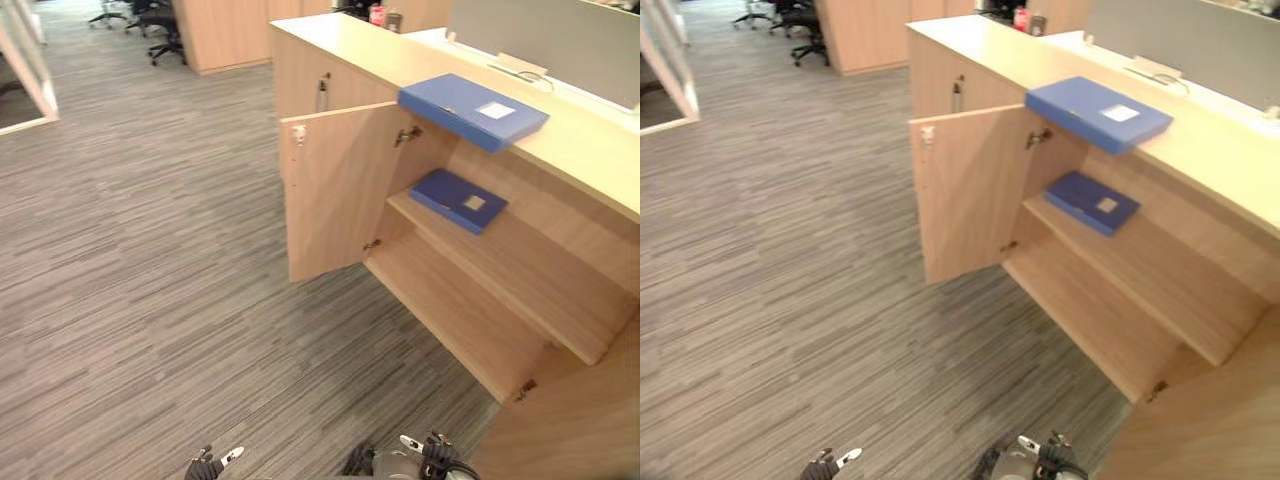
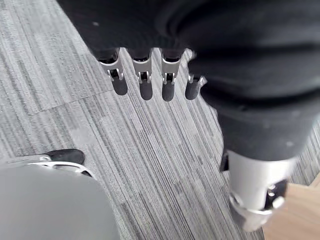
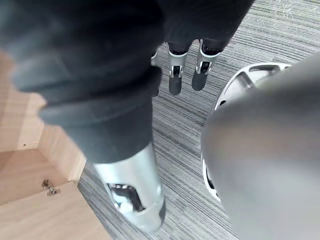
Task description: Walk over to the cabinet, pick up the folder, carry it to the office cabinet, place the folder inside the office cabinet, then close the office cabinet door
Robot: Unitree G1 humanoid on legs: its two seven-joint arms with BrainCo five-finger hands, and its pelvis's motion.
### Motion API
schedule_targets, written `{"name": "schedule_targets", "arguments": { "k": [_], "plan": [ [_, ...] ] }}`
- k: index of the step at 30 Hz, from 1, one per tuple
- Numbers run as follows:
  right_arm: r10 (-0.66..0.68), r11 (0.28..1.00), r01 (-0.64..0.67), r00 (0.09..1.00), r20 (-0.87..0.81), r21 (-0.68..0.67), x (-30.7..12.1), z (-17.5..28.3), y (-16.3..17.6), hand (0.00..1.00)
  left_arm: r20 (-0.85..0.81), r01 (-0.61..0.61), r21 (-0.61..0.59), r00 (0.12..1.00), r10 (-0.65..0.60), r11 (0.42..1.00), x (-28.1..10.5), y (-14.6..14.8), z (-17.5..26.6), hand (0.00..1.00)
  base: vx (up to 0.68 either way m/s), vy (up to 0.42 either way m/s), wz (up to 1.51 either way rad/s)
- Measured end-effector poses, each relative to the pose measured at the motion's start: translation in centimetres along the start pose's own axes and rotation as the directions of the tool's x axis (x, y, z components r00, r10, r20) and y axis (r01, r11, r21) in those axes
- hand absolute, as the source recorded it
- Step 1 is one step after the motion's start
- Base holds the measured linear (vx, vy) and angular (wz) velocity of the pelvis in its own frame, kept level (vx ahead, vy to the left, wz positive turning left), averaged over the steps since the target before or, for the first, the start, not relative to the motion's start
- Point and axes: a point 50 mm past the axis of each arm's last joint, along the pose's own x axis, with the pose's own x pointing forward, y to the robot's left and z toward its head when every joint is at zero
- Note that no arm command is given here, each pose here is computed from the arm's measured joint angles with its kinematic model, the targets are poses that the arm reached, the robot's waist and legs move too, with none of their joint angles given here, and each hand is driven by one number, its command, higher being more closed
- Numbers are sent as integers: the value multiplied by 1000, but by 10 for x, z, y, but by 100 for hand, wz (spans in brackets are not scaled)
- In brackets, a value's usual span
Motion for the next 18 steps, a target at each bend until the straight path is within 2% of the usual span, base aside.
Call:
{"name": "schedule_targets", "arguments": {
  "k": [3, 6, 9, 14, 18],
  "plan": [
    [-17, 1000, 16, 1000, 7, 19, 0, 3, -6, 0, 11, 39, -20, 999, -39, 999, 1, -15, 5, 0, 314, -196, -34],
    [-7, 1000, 8, 1000, -14, 30, 0, -2, -1, 0, 32, 19, -47, 999, -18, 999, 4, -10, 13, 0, 323, -319, -29],
    [-11, 1000, 11, 1000, -24, 21, 0, -4, -3, 0, 48, -4, -129, 999, 10, 992, 2, -6, 13, 0, 330, -172, -93],
    [-21, 1000, 21, 999, -39, 14, 1, -3, -5, 0, 76, -20, -160, 997, 33, 987, 1, -3, 18, 0, 340, 37, -129],
    [-2, 1000, 1, 999, -36, -21, 1, -3, -1, 0, 87, -34, -189, 995, 51, 981, 1, -3, 19, 0, 249, 221, -95]
  ]
}}
